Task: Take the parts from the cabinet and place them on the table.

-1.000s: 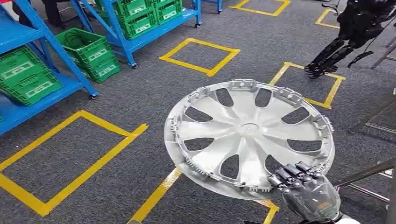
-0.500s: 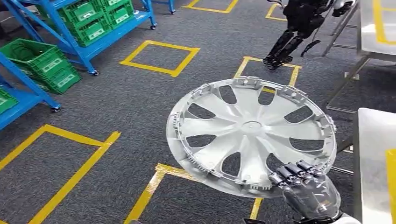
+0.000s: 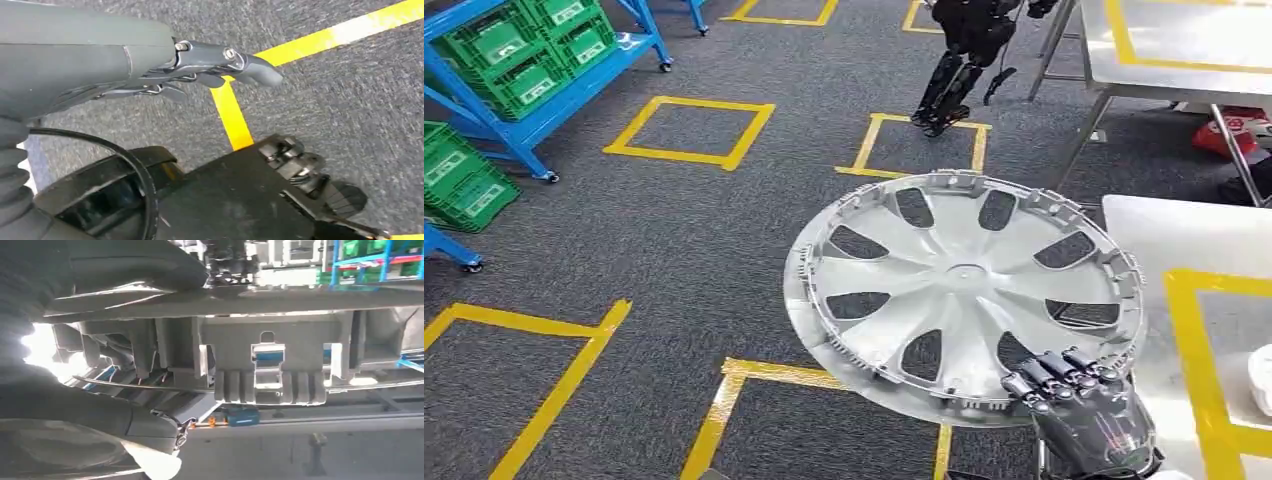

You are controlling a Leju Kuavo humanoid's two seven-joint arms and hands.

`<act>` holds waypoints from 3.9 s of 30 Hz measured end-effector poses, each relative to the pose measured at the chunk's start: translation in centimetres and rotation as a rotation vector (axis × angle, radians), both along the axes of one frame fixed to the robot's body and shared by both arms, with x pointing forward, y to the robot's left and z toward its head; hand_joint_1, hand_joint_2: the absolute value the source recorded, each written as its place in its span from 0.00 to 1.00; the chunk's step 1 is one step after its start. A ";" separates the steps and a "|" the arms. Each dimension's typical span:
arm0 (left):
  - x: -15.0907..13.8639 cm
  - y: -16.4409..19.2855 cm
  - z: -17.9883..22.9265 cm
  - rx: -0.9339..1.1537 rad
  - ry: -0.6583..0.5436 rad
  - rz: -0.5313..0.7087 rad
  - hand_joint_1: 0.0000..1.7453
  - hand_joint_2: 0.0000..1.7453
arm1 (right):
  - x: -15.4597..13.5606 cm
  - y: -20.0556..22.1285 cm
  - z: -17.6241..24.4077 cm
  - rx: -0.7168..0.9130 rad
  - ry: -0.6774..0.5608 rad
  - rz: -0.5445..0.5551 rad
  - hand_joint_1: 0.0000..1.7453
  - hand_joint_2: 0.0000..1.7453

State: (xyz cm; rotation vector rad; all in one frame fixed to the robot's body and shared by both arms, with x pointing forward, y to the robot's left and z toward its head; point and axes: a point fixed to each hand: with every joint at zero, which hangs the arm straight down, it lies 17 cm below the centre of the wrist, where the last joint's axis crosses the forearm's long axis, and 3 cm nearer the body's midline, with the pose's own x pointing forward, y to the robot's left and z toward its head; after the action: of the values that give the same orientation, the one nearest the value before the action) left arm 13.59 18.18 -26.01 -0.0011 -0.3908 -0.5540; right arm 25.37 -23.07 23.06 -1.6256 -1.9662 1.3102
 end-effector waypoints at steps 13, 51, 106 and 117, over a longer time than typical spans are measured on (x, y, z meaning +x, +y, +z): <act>-0.2 0.4 -0.1 0.008 0.002 -0.013 0.00 1.00 | 0.1 0.1 0.1 -0.003 -0.006 -0.001 1.00 1.00; -2.1 1.5 -0.7 0.062 0.118 -0.071 0.00 1.00 | 0.9 -0.8 0.1 0.031 -0.004 -0.051 1.00 1.00; -2.5 1.6 -0.8 0.063 0.122 -0.082 0.00 1.00 | 1.2 -1.2 -1.4 0.075 0.040 -0.078 1.00 1.00; -2.7 0.9 -0.8 0.056 0.124 -0.086 0.00 1.00 | 1.4 -1.2 -1.7 0.069 0.047 -0.073 1.00 1.00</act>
State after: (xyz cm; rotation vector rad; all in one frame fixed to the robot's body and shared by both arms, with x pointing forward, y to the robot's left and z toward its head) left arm 10.87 19.11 -26.77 0.0015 -0.2551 -0.6459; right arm 26.74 -24.26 21.33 -1.6039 -1.8851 1.2289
